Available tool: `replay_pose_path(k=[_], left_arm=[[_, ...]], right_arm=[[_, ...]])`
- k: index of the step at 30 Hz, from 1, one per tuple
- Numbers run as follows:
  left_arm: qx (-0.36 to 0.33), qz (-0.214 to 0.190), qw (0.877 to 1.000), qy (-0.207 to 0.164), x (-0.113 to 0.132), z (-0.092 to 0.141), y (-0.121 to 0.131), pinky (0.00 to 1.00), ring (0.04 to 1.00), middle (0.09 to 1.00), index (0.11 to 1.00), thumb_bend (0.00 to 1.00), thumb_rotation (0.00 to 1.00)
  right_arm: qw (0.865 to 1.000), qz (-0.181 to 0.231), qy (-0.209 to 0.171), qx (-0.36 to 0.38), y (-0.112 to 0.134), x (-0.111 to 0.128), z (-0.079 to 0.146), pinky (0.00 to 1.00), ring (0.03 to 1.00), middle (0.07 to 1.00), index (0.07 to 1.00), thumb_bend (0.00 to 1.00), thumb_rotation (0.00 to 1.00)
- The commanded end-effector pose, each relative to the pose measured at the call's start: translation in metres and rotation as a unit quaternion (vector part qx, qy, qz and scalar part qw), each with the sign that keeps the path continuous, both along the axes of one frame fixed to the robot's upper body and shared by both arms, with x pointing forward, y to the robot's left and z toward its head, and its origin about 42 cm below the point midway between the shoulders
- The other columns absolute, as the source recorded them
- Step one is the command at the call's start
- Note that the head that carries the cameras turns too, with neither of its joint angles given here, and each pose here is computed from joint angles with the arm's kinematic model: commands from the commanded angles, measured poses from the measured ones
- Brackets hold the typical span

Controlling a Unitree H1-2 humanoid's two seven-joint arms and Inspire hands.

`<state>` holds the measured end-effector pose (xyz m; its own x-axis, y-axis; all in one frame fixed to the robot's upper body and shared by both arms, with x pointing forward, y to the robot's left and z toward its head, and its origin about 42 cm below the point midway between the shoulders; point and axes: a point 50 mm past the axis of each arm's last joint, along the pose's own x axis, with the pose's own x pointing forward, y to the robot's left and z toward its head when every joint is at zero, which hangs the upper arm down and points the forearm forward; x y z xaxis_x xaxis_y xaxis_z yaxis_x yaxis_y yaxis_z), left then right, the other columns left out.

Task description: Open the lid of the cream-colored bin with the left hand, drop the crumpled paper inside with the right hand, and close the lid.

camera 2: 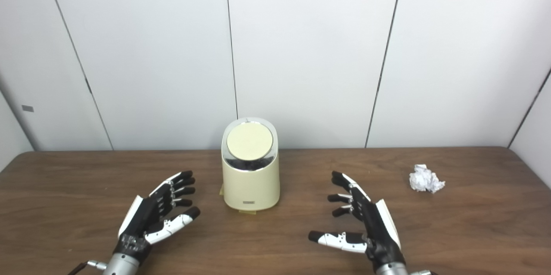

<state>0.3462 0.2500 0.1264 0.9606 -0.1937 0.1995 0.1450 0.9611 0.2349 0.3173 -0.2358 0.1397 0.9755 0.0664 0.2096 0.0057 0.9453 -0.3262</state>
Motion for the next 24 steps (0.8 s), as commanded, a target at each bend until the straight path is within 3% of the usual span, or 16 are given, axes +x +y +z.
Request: replay_pose_path(k=[1,13,24], left_arm=[[-0.007,-0.006,1.0,-0.025,0.006,0.013,-0.003,0.72,0.811,0.85,0.893,0.74,0.32],[-0.008,-0.006,1.0,-0.029,0.007,0.014,-0.004,0.71,0.804,0.848,0.89,0.73,0.32],[-0.033,0.027,0.996,-0.082,0.029,0.052,-0.029,0.72,0.826,0.882,0.938,0.73,0.37]], right_arm=[[0.999,0.01,-0.042,-0.002,0.002,0.007,0.018,0.56,0.723,0.862,0.857,0.82,0.18],[0.999,0.008,-0.043,-0.005,0.003,0.008,0.018,0.56,0.716,0.861,0.856,0.82,0.16],[0.999,0.01,-0.037,-0.01,0.004,0.01,0.015,0.56,0.702,0.854,0.849,0.81,0.14]])
